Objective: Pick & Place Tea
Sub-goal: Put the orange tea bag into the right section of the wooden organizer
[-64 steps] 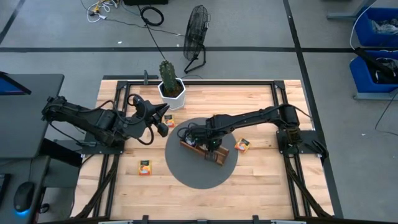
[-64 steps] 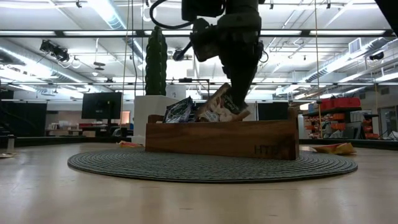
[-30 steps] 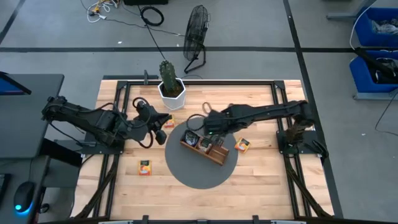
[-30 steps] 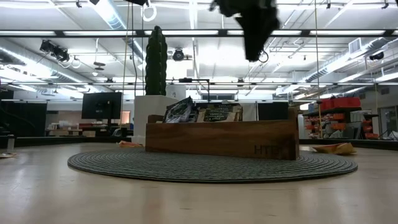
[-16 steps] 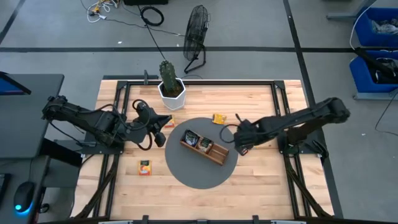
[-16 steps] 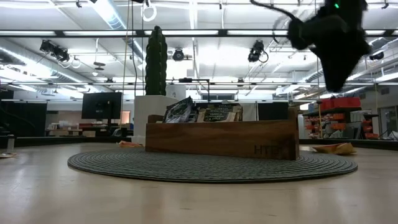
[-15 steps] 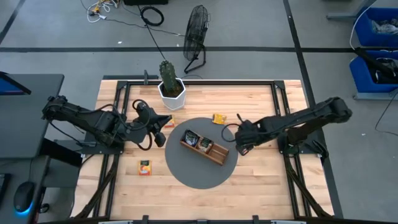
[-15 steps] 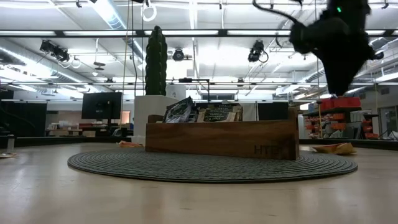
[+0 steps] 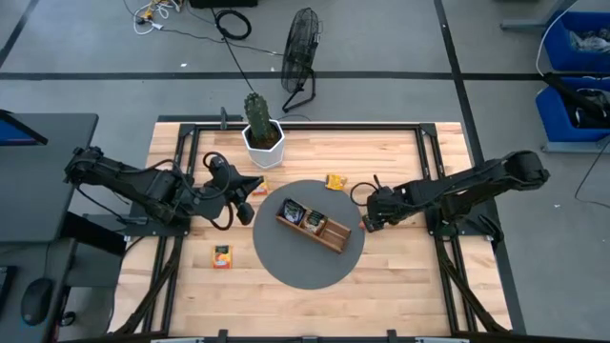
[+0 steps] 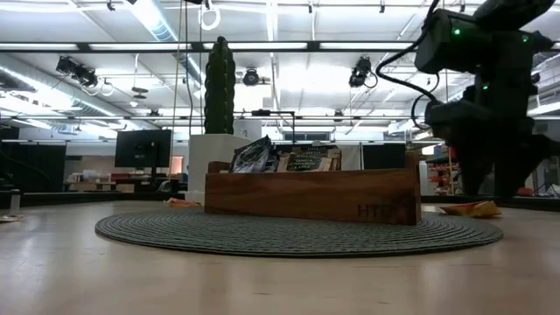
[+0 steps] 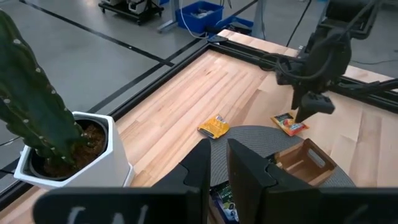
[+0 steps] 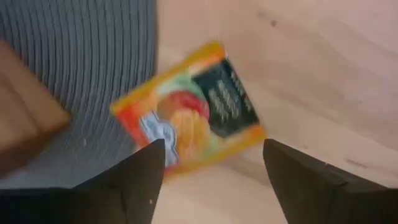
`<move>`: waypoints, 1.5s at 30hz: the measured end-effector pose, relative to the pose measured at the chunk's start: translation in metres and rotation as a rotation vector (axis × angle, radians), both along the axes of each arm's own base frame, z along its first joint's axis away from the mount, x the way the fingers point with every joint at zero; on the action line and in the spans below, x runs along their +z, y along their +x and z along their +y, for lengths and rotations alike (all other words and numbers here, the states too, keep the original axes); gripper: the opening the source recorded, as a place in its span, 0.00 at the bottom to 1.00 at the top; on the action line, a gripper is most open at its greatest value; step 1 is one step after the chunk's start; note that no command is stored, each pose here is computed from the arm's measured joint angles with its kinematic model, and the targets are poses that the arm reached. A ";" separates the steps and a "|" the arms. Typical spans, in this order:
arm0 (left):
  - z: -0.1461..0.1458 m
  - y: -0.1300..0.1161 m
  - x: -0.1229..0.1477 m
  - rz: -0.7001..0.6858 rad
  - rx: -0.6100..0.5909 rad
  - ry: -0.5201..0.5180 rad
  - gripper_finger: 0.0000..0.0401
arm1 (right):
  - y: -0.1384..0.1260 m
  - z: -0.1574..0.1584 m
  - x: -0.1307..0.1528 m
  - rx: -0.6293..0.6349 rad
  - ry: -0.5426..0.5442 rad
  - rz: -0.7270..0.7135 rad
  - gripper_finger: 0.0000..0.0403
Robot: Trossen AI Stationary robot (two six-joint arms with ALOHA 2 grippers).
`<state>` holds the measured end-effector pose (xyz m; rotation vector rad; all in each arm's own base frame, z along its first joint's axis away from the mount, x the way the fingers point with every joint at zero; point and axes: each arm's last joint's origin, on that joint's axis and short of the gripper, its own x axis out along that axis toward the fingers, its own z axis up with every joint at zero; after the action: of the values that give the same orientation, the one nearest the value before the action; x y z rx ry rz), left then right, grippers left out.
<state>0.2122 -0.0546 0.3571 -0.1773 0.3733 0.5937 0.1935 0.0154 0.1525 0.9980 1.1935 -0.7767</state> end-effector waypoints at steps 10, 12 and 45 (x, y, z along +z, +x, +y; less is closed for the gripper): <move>0.000 0.001 0.001 -0.013 0.010 -0.002 0.14 | 0.007 -0.007 -0.024 0.003 -0.065 0.123 0.66; 0.002 0.002 0.001 -0.018 0.018 -0.006 0.14 | 0.008 -0.007 -0.026 0.012 -0.068 0.138 0.64; 0.007 0.004 0.003 -0.045 0.045 -0.017 0.14 | 0.031 -0.008 0.010 0.266 -0.189 0.012 0.06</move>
<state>0.2164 -0.0477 0.3597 -0.2153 0.3317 0.6303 0.2242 0.0071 0.1623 0.6641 1.2096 -0.6702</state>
